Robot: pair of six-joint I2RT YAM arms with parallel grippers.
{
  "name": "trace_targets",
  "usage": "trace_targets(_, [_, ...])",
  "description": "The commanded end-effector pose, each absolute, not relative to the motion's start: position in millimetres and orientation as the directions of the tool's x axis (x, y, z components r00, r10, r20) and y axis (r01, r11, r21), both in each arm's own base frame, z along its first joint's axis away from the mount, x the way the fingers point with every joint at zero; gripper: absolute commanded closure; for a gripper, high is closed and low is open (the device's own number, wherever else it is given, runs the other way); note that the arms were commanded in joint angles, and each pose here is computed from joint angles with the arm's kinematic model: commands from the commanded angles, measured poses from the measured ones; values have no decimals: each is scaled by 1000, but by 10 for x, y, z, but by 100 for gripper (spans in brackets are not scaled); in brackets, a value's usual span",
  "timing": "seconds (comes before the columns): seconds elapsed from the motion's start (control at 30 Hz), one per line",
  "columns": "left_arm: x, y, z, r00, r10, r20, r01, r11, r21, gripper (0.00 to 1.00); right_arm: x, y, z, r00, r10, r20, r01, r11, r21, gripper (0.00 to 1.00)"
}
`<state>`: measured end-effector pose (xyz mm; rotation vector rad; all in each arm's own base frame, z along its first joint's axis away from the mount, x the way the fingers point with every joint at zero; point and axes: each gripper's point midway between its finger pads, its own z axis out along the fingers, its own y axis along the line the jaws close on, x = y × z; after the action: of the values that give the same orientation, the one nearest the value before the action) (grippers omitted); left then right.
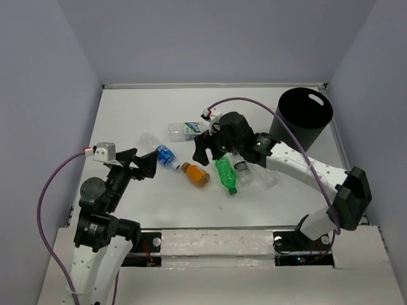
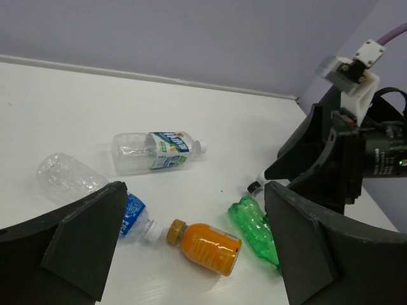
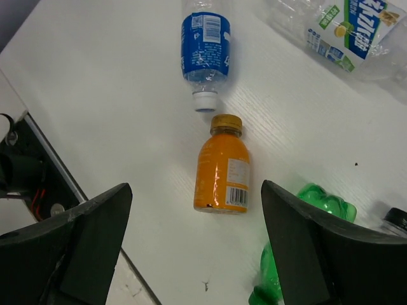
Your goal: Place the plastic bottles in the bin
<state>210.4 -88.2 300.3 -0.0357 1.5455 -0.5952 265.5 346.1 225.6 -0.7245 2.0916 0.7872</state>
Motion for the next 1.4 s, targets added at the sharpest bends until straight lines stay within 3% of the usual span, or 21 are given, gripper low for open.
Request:
trace_targets(0.0, [2072,-793,3237,-7,-388,-922,326,870,-369,1,2888,3631,2226,-478,-293,-828,-716,676,174,12])
trace_targets(0.23, [2052,-789,3239,1,-400,-916,329,865,-378,1,3053,3758,1490,-549,-440,-710,-702,704,107,12])
trace_targets(0.8, [2087,-770,3194,-9,-406,-914,309,868,-388,1,2868,4046,621,-604,-585,-541,-752,644,144,13])
trace_targets(1.0, [2091,-760,3190,-8,-406,-914,303,870,-389,1,2828,3915,567,-623,-581,-523,-731,671,124,24])
trace_targets(1.17, [2091,-758,3191,-8,-409,-913,301,869,-392,1,2780,3891,878,-624,-533,-572,-719,678,152,58])
trace_targets(1.23, [2093,-754,3183,-10,-410,-912,298,870,-394,1,2789,3929,1269,-599,-479,-642,-722,670,174,64])
trace_targets(1.37, [2098,-750,3184,-10,-411,-911,295,870,-396,1,2918,3894,2269,-495,-326,-805,-709,688,157,66])
